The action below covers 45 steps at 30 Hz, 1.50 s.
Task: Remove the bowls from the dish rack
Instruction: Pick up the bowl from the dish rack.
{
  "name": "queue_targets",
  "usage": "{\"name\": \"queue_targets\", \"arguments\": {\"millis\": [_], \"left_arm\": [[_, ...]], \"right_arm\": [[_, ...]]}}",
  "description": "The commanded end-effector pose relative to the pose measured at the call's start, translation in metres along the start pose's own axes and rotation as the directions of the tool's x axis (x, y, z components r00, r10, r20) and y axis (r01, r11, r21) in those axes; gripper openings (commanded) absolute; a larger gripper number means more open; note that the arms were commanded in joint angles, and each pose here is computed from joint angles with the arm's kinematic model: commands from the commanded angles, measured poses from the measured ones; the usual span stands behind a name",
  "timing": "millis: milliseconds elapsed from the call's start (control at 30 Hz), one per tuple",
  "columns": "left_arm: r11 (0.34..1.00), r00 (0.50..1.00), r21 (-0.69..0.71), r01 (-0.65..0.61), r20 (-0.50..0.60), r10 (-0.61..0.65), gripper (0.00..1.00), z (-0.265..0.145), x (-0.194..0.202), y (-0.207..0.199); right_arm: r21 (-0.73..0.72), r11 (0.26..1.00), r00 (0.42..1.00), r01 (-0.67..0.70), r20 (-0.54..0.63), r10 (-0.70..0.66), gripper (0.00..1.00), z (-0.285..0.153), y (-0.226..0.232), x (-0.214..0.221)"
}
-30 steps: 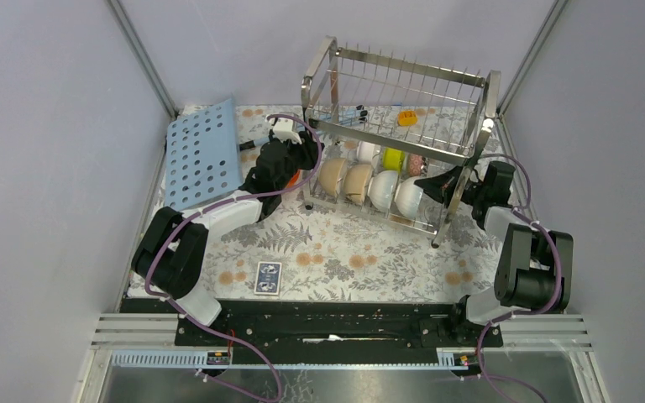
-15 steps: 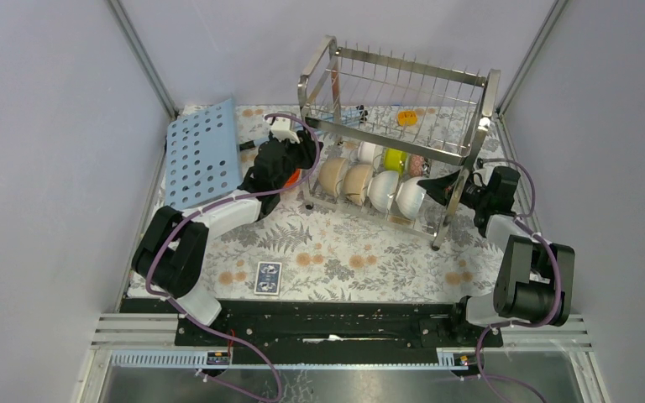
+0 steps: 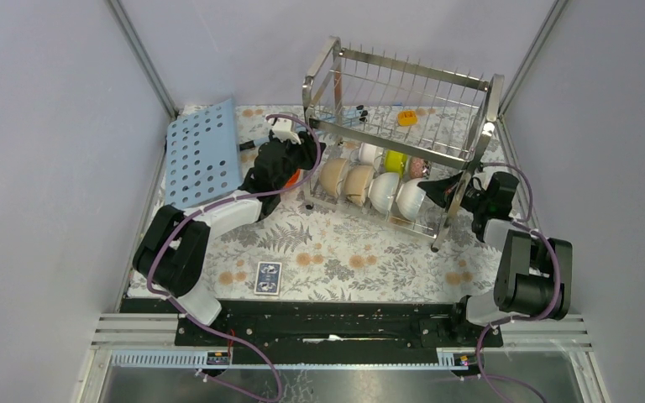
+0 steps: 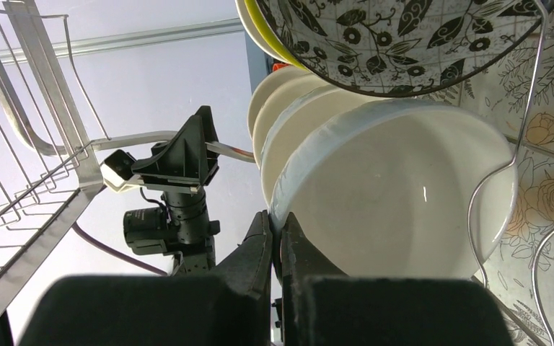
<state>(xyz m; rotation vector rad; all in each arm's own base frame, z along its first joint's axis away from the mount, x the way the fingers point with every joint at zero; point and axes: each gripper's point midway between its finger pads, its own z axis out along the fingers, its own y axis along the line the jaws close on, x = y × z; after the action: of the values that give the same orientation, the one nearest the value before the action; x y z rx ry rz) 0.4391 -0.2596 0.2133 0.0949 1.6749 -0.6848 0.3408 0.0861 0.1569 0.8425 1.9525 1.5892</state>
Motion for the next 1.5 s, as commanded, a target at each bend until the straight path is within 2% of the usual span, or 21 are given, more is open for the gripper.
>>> {"name": "queue_targets", "arguments": {"millis": [0, 267, 500, 767, 967, 1233, 1467], "left_arm": [[0.961, 0.972, -0.161, 0.225, -0.031, -0.233, 0.0, 0.002, 0.033, 0.041], [0.963, 0.972, -0.15, 0.224, -0.038, -0.232, 0.0, 0.001, 0.036, 0.04], [0.963, 0.972, -0.148, 0.224, -0.04, -0.233, 0.0, 0.001, 0.036, 0.039], [0.964, 0.976, -0.168, 0.208, -0.035, -0.216, 0.0, 0.0, 0.034, 0.043], [0.962, 0.977, -0.181, 0.203, -0.028, -0.211, 0.0, 0.0, 0.031, 0.045], [0.96, 0.976, -0.186, 0.211, -0.015, -0.218, 0.0, -0.001, 0.026, 0.045], [0.961, 0.978, -0.189, 0.203, -0.01, -0.208, 0.0, -0.005, 0.022, 0.045]], "right_arm": [[-0.143, 0.986, 0.996, 0.087, -0.001, -0.088, 0.0, -0.005, 0.038, -0.004], [-0.186, 0.982, 0.999, 0.031, -0.021, -0.036, 0.0, 0.008, 0.03, 0.004], [-0.356, 0.934, 0.999, -0.002, -0.04, -0.013, 0.0, 0.006, 0.053, 0.01], [-0.355, 0.934, 0.998, 0.035, -0.036, -0.051, 0.0, -0.001, 0.065, 0.011], [-0.279, 0.952, 0.992, 0.121, 0.018, -0.121, 0.0, -0.01, 0.071, 0.006], [-0.086, 0.963, 0.963, 0.256, 0.105, -0.247, 0.0, -0.022, 0.069, -0.007], [-0.098, 0.954, 0.948, 0.284, 0.18, -0.264, 0.0, -0.031, 0.088, -0.017]]}}
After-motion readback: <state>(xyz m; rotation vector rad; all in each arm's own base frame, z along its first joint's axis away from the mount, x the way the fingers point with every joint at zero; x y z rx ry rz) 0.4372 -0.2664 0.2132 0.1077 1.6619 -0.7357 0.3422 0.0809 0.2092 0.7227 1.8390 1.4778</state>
